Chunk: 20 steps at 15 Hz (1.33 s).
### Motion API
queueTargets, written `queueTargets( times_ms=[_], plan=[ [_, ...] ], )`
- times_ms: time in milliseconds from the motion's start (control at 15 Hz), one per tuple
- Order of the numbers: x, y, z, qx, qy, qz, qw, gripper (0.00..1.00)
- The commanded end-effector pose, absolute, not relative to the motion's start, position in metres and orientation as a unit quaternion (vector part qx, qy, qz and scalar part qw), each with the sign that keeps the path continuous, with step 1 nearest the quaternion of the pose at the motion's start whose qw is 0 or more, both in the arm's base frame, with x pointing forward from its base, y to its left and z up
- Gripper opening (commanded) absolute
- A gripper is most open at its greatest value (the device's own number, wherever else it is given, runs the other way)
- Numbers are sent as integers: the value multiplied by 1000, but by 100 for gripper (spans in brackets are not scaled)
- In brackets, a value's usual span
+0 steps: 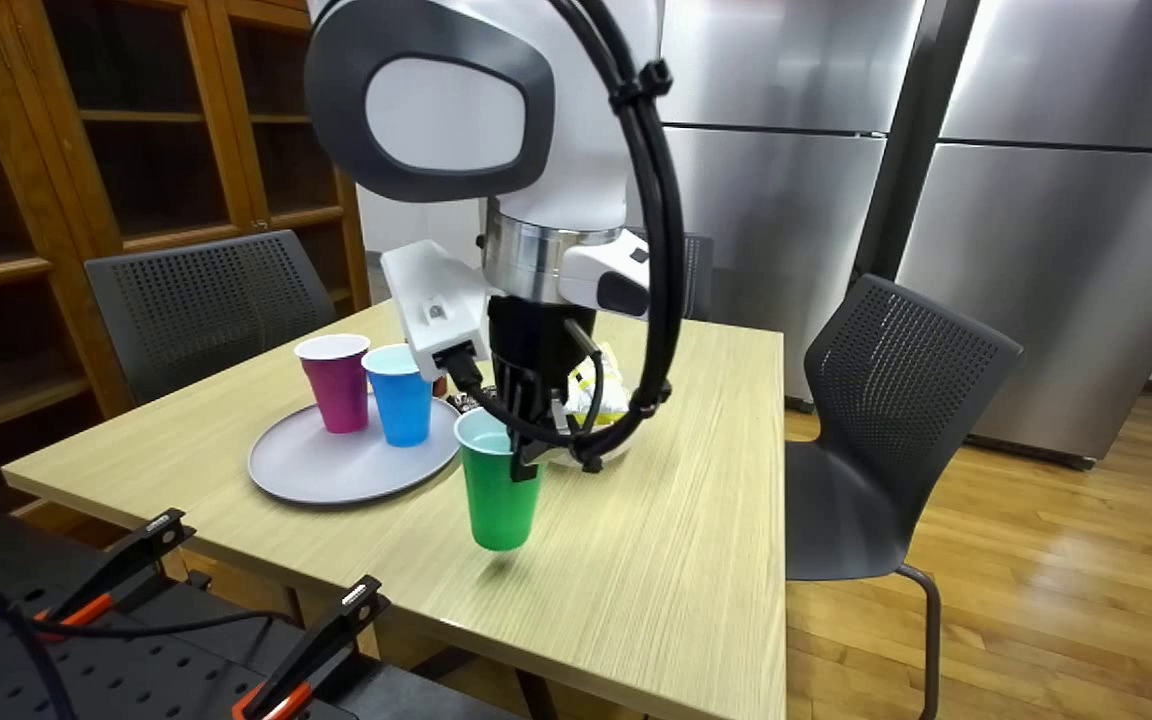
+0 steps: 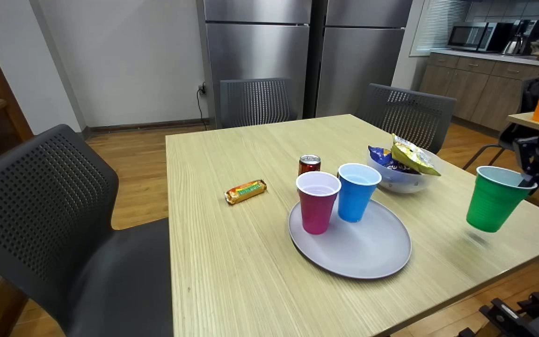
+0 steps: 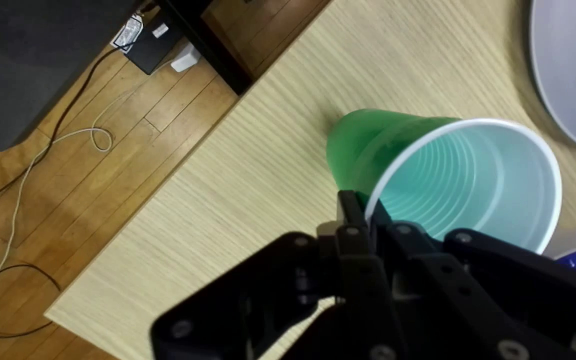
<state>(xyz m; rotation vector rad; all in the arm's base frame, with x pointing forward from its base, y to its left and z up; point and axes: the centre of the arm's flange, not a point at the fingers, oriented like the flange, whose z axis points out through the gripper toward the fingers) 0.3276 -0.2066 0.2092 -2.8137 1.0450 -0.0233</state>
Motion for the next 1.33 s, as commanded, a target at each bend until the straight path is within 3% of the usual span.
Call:
queueTargets(
  times_ms=[0, 1267],
  plan=[
    [319, -167, 217, -947, 313, -19, 71, 1],
    [360, -24, 198, -985, 163, 3, 57, 1]
  ],
)
